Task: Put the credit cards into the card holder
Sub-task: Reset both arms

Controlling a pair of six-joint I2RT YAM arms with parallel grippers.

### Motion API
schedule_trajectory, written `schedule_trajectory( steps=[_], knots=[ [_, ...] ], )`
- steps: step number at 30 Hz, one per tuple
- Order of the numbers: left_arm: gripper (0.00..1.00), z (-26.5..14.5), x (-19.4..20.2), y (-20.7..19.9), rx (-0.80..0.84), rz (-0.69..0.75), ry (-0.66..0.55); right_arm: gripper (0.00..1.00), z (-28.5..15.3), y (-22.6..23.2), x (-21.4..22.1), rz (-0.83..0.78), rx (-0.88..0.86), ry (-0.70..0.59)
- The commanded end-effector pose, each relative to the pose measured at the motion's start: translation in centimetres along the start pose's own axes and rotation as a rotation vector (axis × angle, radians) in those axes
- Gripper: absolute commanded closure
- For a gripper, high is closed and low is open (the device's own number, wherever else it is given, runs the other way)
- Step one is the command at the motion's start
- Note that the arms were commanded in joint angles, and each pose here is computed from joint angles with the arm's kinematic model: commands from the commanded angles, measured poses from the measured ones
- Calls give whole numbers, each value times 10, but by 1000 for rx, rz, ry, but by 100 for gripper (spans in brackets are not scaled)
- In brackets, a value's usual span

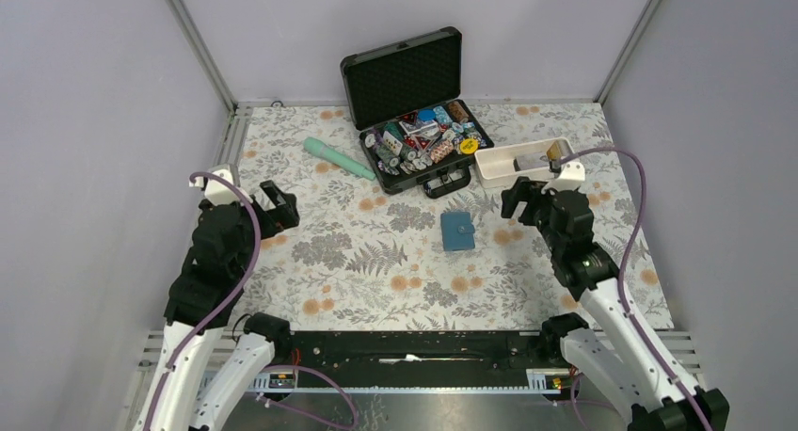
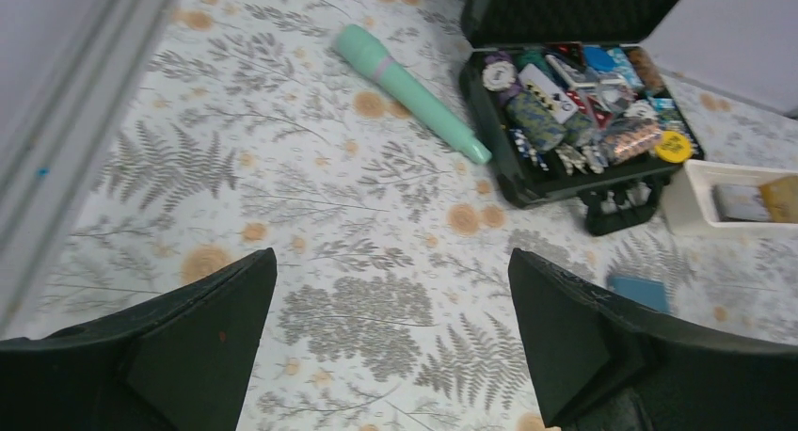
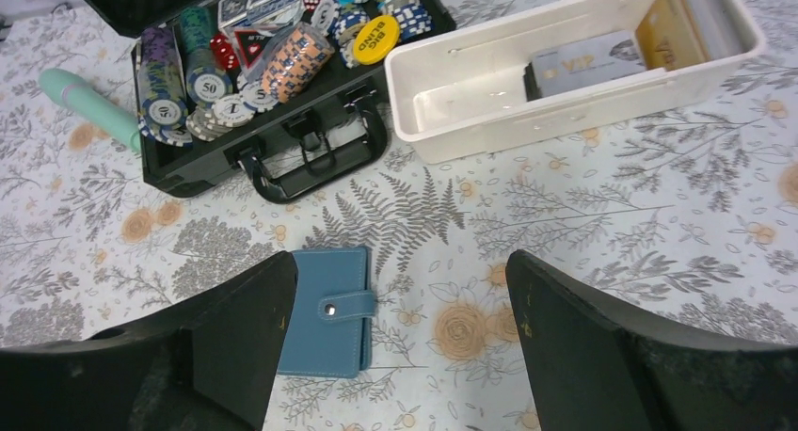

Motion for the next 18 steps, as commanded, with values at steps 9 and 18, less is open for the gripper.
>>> schedule_trajectory(
  steps=[9,18],
  knots=[
    [1,-1,19,29,-101,76,-32,11,-20,-18,5,-32,61,-135],
    [1,1,21,27,-88,84,-18,11,-19,-19,6,-32,62,-131]
  ],
)
Point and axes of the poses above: each gripper's point midway between its finger pads, its own z axis out along the fingers, its own y axis along the line the jaws close on, x = y × z, the point moved 5 cm from there along -z, back along the fingers, and after that the axes turned 3 degrees about -z, right-handed, at the moved point
